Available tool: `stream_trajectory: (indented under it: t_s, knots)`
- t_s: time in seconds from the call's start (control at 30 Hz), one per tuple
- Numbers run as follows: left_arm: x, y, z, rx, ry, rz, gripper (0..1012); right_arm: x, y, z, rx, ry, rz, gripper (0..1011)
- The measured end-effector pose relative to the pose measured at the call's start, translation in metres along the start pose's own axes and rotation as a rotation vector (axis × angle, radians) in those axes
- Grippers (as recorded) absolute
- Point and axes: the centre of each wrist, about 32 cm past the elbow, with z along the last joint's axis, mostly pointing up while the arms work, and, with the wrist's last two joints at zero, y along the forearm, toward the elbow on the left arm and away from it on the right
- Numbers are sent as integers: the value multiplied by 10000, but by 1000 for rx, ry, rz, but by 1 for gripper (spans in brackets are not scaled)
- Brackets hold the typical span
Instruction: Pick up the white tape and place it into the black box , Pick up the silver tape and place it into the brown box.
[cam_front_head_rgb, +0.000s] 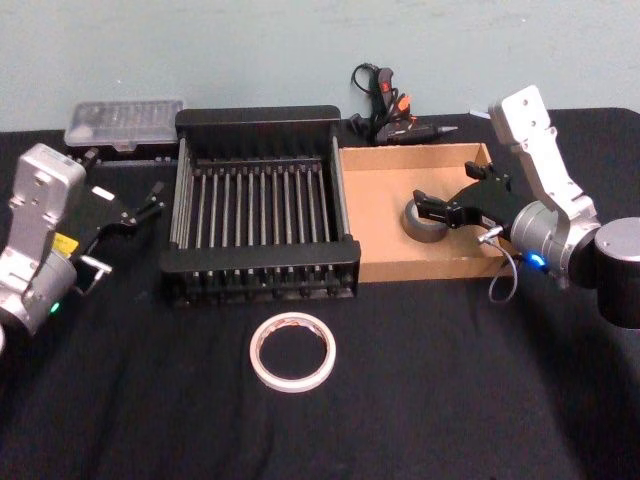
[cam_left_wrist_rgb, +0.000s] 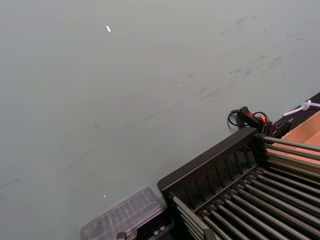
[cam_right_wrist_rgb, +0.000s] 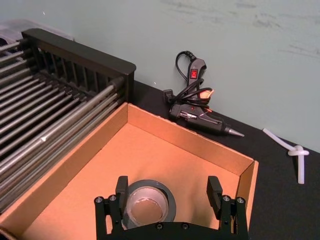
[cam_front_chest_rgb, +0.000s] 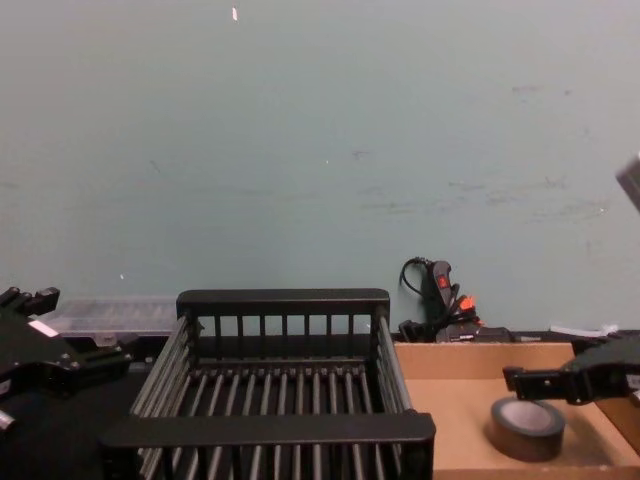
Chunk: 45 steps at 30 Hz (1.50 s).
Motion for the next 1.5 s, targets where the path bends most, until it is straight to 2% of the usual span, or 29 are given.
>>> stream_trajectory:
  t_s: [0.27,0.5,0.63,0.67,0.9,1.1,1.5]
  knots:
    - [0,0,0,0,0,0,1001,-18,-121,60,20,12,13,1002]
    - [0,0,0,0,0,0,1001,-61,-318,121,38,16,45,1002]
    - [0,0,0,0,0,0,1002,-124,-493,145,39,19,88,1002]
    - [0,0,0,0,0,0,1001,-124,-493,145,39,19,88,1002]
    - [0,0,0,0,0,0,1001,-215,-706,146,27,22,134,1002]
    - [0,0,0,0,0,0,1001,-263,-819,107,7,20,167,1002]
    - [0,0,0,0,0,0,1001,-383,-876,35,-43,8,272,1002]
